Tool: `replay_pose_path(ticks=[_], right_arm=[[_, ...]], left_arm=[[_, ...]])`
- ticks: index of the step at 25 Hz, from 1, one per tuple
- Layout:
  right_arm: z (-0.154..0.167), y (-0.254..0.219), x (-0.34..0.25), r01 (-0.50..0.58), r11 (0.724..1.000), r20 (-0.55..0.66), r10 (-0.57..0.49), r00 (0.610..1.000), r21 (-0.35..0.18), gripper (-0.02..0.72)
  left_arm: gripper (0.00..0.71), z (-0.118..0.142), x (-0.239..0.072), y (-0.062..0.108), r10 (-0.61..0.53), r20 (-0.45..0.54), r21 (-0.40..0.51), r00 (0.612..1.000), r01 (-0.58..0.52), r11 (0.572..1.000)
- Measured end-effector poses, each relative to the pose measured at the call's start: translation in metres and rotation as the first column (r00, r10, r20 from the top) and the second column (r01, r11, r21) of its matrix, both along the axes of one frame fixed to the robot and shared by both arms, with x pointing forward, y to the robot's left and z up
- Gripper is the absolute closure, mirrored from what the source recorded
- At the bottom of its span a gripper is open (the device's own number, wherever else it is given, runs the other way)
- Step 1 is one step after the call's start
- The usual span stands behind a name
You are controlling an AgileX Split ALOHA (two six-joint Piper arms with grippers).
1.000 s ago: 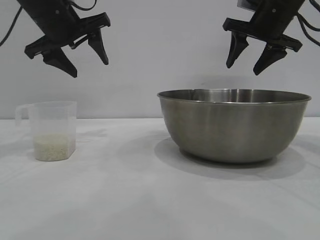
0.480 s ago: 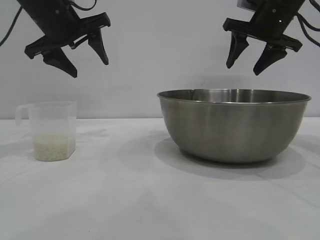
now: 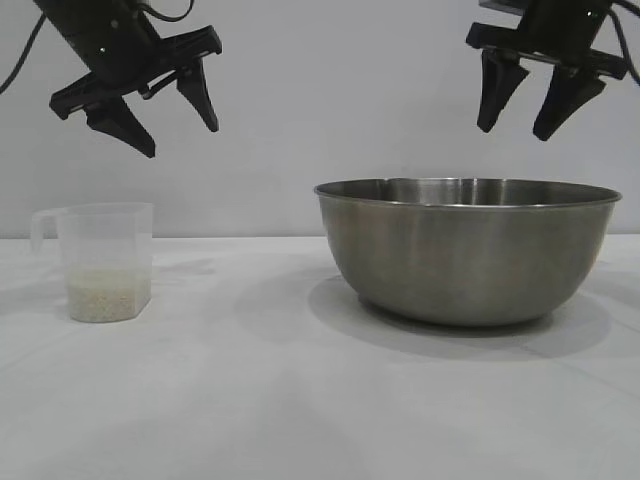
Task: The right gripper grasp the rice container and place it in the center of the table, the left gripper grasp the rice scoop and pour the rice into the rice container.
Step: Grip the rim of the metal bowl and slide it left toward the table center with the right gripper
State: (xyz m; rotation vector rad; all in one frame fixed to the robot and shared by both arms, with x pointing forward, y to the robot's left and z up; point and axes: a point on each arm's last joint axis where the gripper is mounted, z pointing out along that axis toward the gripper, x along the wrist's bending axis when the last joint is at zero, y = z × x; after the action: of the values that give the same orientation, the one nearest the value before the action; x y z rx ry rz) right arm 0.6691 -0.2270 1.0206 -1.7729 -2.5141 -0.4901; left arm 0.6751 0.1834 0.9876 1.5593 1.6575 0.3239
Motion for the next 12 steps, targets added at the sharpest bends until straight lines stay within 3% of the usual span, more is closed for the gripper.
replay_pose_path(ticks=[5, 12], right_arm=[[-0.003, -0.005, -0.002, 0.063, 0.997, -0.030, -0.065, 0.997, -0.049, 0.225], [-0.035, -0.006, -0.018, 0.104, 0.992, -0.163, -0.113, 0.980, -0.065, 0.225]], left_arm=[[0.235, 0.000, 0.000, 0.000, -0.002, -0.001, 0.001, 1.000, 0.002, 1.000], [0.235, -0.001, 0.000, 0.000, -0.002, -0.002, 0.001, 1.000, 0.002, 1.000]])
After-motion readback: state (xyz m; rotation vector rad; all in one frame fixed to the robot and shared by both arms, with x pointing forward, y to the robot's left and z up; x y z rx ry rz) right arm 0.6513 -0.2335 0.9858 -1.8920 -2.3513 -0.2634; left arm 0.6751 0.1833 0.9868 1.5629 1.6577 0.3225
